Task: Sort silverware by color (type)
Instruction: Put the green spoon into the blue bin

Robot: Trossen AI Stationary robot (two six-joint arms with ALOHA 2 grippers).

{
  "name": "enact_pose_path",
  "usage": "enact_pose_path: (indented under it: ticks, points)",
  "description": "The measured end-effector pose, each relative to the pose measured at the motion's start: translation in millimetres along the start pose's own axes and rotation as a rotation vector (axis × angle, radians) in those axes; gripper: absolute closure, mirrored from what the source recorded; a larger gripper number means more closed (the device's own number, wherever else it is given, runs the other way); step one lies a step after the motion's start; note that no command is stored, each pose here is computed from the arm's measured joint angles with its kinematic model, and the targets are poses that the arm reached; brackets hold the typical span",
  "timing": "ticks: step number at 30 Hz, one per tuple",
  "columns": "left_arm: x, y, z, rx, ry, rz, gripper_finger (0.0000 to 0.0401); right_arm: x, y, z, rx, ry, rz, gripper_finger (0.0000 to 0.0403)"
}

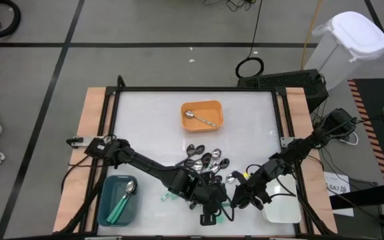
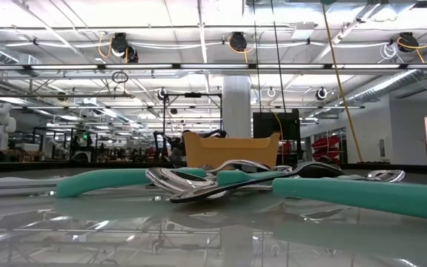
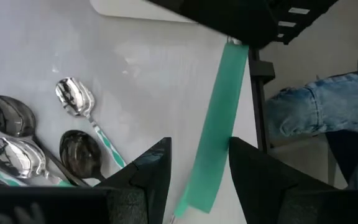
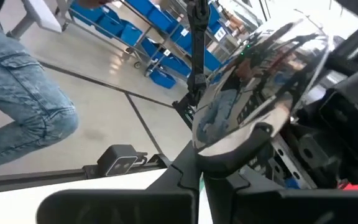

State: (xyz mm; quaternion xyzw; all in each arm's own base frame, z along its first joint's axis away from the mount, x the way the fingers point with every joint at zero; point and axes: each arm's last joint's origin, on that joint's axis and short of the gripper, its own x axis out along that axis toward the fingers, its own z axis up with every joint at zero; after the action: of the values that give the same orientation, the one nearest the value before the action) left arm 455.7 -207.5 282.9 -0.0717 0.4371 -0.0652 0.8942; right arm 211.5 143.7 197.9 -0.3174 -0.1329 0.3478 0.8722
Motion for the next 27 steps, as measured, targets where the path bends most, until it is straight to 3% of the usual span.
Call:
enact_pose_path:
  ticks: [11, 19, 27]
  points:
    - [40, -22, -23, 0.111, 0.040, -0.016, 0.0242, 0, 1, 0, -0.020, -0.007, 0.017, 0.0399]
    - [45, -23, -24, 0.117, 0.040, -0.019, 0.0246, 0, 1, 0, -0.024, -0.014, 0.025, 0.0399]
    - [45, -21, -23, 0.113, 0.042, -0.035, 0.0324, 0, 2, 0, -0.024, -0.011, 0.036, 0.0399]
